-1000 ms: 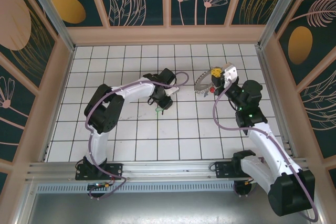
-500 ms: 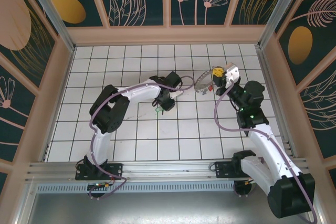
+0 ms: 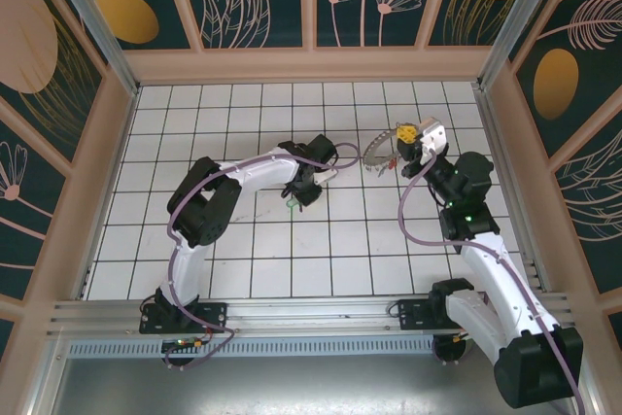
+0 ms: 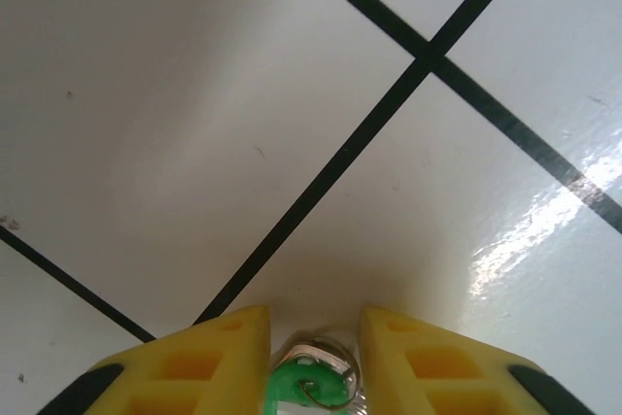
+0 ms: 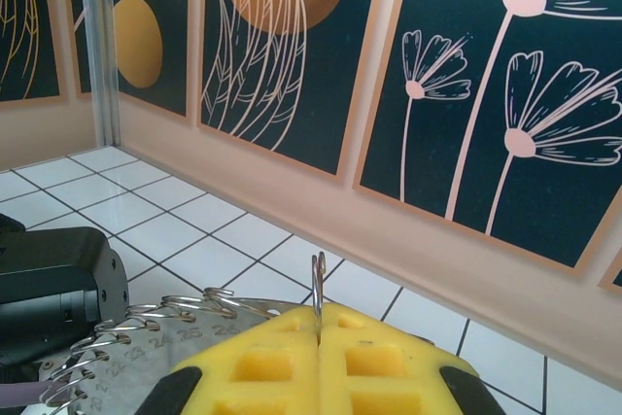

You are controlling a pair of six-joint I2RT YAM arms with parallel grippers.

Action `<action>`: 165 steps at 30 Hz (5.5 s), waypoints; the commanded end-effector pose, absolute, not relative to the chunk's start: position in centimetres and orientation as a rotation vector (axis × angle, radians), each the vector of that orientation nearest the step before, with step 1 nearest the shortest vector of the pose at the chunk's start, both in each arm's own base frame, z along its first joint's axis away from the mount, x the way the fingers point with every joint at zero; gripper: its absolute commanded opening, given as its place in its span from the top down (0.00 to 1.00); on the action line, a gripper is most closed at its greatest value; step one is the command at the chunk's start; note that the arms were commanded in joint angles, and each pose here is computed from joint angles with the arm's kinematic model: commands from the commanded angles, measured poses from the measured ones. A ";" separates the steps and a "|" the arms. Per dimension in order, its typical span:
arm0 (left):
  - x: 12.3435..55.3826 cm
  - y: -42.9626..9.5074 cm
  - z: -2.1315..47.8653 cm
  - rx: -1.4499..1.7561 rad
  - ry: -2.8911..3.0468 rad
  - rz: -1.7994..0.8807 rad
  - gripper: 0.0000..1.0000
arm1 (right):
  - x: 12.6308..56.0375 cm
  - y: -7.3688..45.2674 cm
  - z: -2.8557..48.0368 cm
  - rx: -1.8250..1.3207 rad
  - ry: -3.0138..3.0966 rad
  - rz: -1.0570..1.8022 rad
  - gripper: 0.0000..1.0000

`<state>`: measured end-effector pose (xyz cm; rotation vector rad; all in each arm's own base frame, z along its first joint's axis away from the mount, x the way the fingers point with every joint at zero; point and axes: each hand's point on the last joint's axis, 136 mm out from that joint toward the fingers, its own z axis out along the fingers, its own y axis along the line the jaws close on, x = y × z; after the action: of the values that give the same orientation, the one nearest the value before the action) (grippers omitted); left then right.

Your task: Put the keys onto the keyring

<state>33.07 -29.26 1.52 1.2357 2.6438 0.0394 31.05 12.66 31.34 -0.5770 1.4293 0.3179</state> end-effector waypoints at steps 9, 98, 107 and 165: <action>32.3 -27.6 1.7 1.284 2.654 0.134 0.60 | 30.4 12.6 33.0 -0.582 1.355 0.317 1.00; 33.2 -27.0 11.2 1.248 2.511 -0.025 1.00 | 29.0 14.1 30.5 -0.713 1.401 0.396 1.00; 29.9 -28.6 23.0 1.417 1.913 -0.253 1.00 | 25.2 18.7 27.8 -1.023 1.387 0.592 1.00; 18.9 -32.0 26.5 1.823 0.789 -0.494 1.00 | 17.1 28.5 26.4 -1.577 1.225 1.288 1.00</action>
<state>20.42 -31.95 27.05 1.7788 0.8477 -0.4425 18.01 28.35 24.74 -1.5427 1.3272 1.2609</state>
